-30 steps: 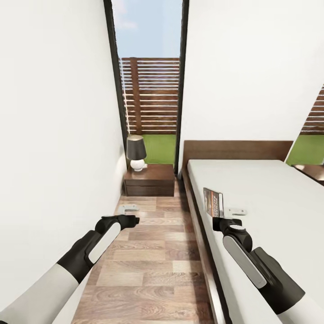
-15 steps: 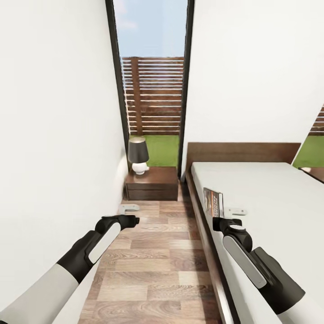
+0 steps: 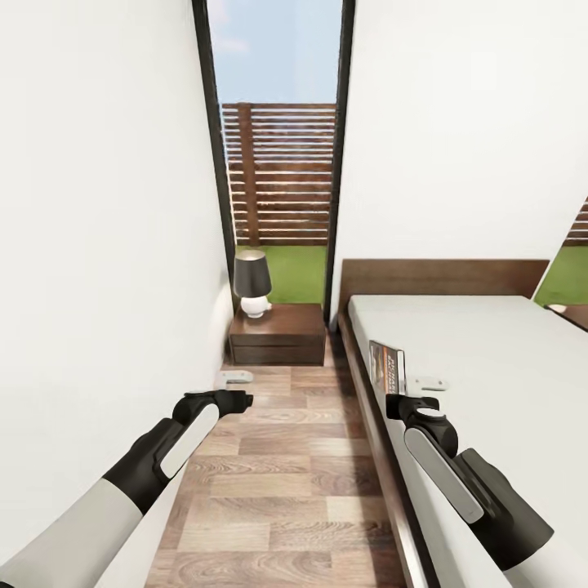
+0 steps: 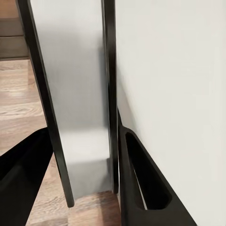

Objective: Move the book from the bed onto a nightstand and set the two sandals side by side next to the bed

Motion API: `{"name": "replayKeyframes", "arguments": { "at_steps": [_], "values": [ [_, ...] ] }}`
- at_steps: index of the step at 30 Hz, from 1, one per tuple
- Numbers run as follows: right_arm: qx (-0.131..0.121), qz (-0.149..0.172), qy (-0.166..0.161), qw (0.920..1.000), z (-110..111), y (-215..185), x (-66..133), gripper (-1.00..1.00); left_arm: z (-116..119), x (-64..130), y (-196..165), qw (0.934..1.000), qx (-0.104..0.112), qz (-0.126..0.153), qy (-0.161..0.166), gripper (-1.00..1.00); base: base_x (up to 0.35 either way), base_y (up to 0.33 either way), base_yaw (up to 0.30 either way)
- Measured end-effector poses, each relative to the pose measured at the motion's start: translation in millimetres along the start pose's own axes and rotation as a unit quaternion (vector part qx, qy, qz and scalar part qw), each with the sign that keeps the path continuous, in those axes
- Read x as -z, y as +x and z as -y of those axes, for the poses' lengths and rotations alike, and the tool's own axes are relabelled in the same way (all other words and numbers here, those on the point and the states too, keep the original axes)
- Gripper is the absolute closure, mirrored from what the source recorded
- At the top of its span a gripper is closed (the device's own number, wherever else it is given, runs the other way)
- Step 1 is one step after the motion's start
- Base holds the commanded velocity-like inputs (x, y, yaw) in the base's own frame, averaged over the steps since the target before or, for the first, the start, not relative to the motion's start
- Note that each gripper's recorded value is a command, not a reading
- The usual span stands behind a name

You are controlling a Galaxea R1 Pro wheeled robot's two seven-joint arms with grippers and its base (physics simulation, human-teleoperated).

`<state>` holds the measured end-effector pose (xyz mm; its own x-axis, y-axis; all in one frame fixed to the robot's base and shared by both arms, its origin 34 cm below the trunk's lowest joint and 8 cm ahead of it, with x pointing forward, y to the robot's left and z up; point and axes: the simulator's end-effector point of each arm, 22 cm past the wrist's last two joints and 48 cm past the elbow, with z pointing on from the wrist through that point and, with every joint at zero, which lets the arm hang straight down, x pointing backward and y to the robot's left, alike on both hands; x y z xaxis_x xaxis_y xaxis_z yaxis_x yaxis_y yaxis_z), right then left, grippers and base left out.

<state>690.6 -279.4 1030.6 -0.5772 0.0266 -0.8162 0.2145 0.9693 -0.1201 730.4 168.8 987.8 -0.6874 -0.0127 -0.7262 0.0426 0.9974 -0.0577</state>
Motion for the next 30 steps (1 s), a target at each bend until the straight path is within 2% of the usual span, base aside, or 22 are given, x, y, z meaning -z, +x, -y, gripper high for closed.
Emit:
{"name": "replayKeyframes", "arguments": {
  "at_steps": [30],
  "values": [
    [-0.001,-0.001,-0.001,1.0000,-0.4,0.4,0.3,1.00,0.7,0.3,0.2,1.0000,-0.001,0.000,0.000,-1.00,0.329,0.037,0.000]
  ]
}}
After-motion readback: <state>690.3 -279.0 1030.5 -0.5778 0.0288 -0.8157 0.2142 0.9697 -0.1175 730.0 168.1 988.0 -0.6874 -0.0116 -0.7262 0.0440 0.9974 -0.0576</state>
